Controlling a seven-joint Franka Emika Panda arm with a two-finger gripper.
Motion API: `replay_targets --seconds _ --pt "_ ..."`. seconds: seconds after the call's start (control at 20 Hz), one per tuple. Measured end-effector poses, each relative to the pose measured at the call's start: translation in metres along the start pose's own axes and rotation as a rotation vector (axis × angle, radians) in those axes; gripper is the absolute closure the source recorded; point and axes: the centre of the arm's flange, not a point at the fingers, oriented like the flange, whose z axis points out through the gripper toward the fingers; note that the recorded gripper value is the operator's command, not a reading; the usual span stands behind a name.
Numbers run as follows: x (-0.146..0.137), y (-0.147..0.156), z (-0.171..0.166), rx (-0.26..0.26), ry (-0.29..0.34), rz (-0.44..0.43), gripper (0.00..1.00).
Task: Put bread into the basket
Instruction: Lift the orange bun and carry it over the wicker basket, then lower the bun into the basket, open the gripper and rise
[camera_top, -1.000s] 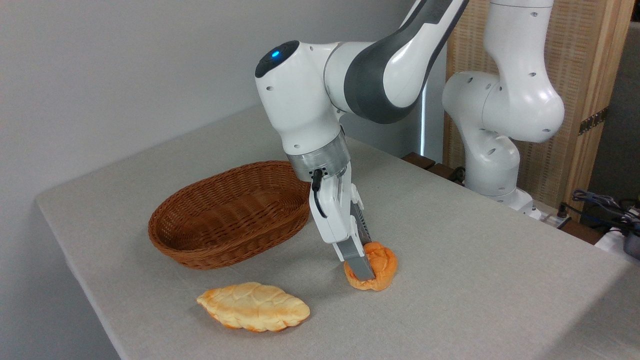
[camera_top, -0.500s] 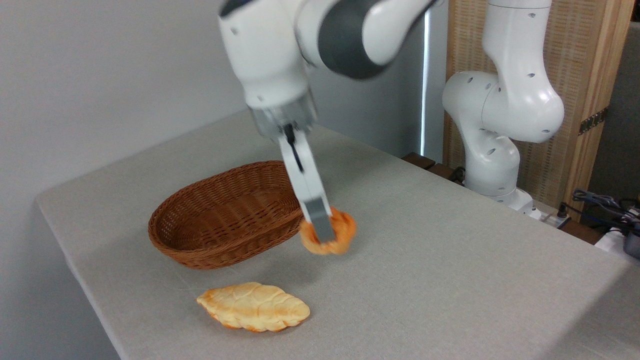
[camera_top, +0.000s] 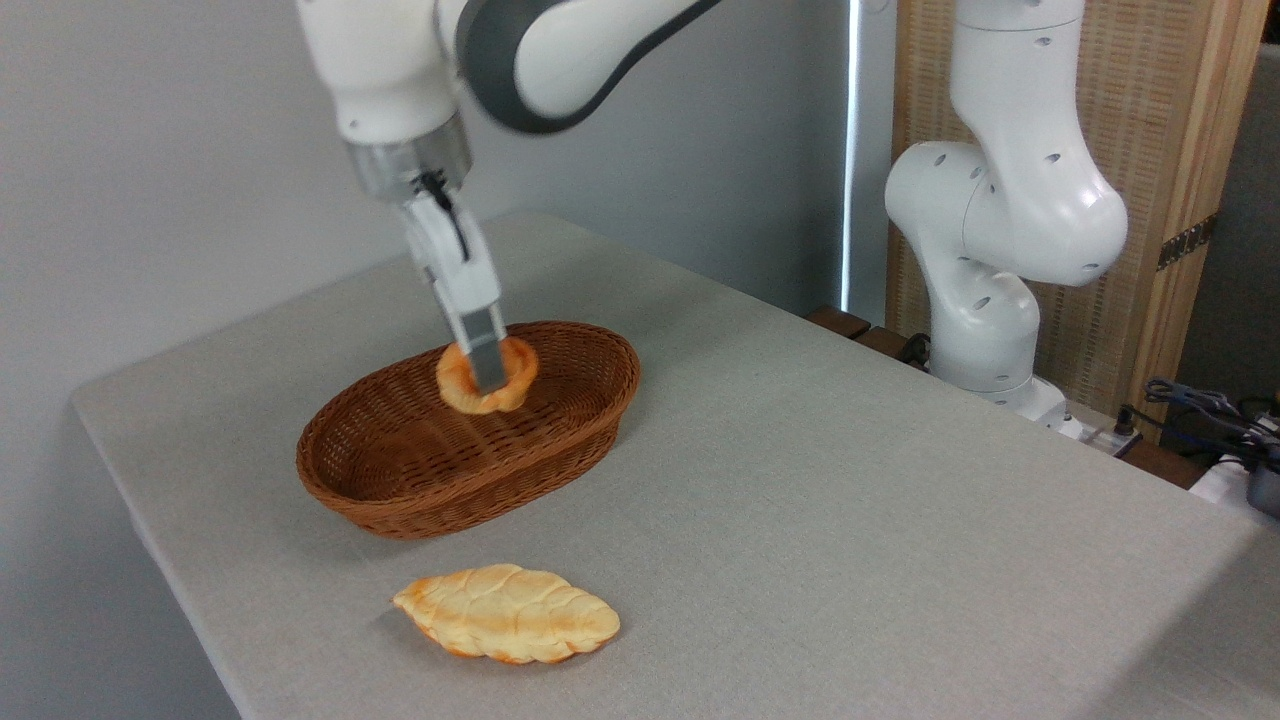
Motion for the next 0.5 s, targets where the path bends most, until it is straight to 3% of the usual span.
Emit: replay_targets --seconds 0.2,0.5 --pt "0.021 -0.021 0.024 0.028 0.064 -0.074 0.0" --pt "0.025 -0.027 0.016 0.056 0.102 -0.093 0.0"
